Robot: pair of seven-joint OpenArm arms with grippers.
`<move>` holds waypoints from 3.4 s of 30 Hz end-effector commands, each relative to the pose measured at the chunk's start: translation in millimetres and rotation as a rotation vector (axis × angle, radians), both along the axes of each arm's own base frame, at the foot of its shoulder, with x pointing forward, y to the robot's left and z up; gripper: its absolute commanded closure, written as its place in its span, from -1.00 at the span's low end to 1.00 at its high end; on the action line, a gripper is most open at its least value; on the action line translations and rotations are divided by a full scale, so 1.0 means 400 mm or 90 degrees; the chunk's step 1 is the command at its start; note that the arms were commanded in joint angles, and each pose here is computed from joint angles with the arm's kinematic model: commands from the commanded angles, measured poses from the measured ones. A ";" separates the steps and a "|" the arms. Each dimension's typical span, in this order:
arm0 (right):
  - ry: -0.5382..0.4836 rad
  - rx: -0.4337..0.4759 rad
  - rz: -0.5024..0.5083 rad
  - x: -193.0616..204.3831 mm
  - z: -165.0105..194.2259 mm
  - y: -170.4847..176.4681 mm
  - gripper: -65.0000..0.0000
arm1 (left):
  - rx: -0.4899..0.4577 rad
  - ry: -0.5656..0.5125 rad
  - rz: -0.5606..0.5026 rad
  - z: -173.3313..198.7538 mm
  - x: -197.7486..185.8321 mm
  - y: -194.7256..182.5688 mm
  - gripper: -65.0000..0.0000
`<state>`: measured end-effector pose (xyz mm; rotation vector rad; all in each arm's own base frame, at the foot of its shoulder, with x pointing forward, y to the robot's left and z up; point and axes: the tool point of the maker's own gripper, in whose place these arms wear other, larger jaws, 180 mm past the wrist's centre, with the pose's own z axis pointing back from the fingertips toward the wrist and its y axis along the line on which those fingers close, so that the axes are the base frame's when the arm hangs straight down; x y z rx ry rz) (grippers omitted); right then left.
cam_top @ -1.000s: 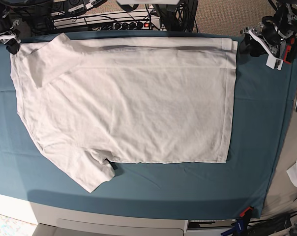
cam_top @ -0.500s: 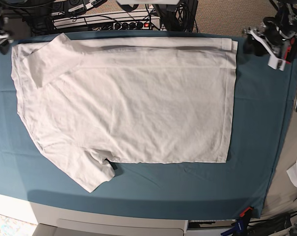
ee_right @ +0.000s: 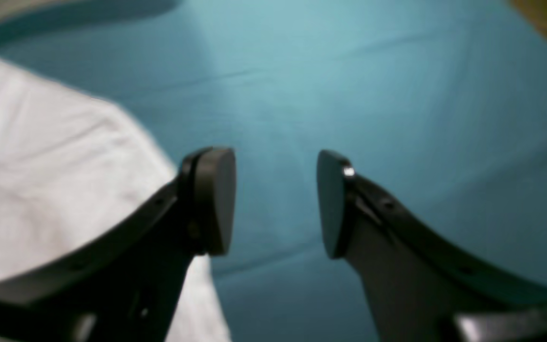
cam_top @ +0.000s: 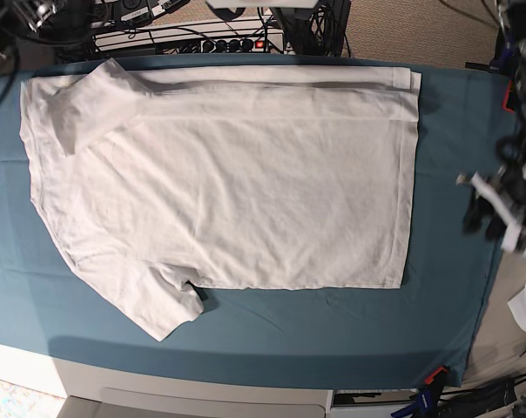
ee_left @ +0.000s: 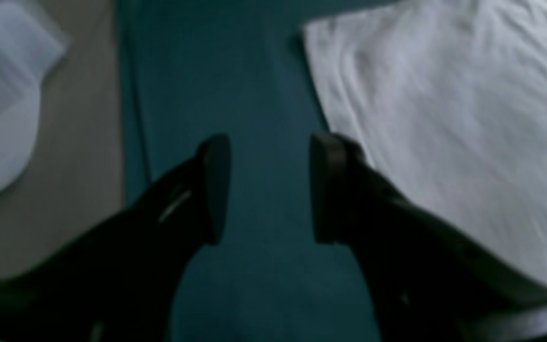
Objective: Fold the T-shirt properly
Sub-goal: 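Move both grippers to the shirt's side edges near the hem, then lower both grippers and grasp the side edges of the shirt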
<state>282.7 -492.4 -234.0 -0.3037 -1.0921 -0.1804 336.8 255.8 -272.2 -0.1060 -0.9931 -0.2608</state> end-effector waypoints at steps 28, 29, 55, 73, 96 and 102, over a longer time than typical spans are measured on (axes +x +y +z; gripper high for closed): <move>0.097 -0.084 0.146 0.380 -0.224 0.422 0.12 | -0.309 0.227 0.115 -0.191 0.389 -0.046 0.18; 0.096 -0.081 0.147 0.380 -0.226 0.426 0.12 | -0.313 0.229 0.109 -0.194 0.391 -0.064 0.18; 0.094 -0.079 0.148 0.381 -0.227 0.430 0.12 | -0.299 0.288 0.092 -0.321 0.317 -0.146 0.18; 0.099 -0.078 0.146 0.379 -0.230 0.429 0.12 | -0.332 0.280 0.049 -0.314 0.329 -0.236 0.78; 0.099 -0.078 0.145 0.379 -0.230 0.428 0.12 | -0.380 0.241 0.063 -0.271 0.357 -0.220 0.71; 0.100 -0.078 0.145 0.378 -0.230 0.427 0.12 | -0.373 0.231 0.056 -0.262 0.355 -0.194 0.71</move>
